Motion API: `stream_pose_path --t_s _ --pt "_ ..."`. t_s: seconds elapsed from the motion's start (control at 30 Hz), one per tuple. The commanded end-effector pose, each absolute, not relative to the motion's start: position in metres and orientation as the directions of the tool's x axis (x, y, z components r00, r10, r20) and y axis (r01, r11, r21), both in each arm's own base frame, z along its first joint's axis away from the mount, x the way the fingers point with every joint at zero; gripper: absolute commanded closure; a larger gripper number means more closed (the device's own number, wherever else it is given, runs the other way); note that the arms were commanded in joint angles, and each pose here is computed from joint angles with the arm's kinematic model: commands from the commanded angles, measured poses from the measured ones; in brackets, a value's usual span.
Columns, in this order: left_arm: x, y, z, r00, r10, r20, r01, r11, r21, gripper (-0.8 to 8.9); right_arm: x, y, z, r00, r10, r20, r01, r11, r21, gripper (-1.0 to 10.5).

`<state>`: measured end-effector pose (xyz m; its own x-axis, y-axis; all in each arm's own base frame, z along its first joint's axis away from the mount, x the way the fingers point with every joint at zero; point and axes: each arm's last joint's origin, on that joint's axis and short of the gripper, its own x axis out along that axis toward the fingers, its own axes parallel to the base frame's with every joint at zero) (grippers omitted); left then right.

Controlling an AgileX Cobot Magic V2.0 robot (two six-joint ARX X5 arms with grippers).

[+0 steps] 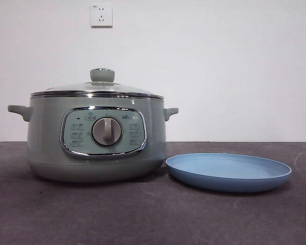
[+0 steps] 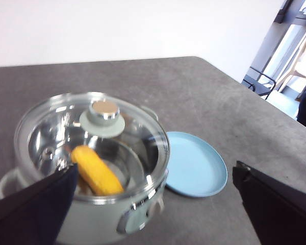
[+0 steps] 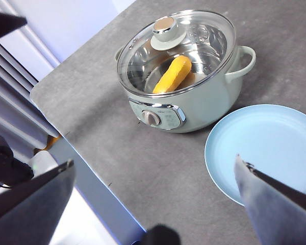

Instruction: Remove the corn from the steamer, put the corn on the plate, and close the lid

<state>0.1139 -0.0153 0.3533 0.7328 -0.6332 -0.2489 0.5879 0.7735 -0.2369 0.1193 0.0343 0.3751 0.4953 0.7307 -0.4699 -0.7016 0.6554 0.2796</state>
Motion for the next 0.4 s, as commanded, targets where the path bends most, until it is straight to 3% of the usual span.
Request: stream_pose_path --t_s 0.03,0.4 --pt "0.13 -0.018 0.359 0.726 -0.645 -0.239 0.608 0.764 -0.218 2.92 0.122 0.035 0.375 0.491 0.732 -0.472 -0.704 0.653 0.281 3.2" --pt "0.22 -0.051 0.353 0.717 -0.648 -0.258 0.636 0.759 -0.141 2.92 0.133 0.036 0.37 0.472 0.73 -0.495 -0.692 0.654 0.305 3.2"
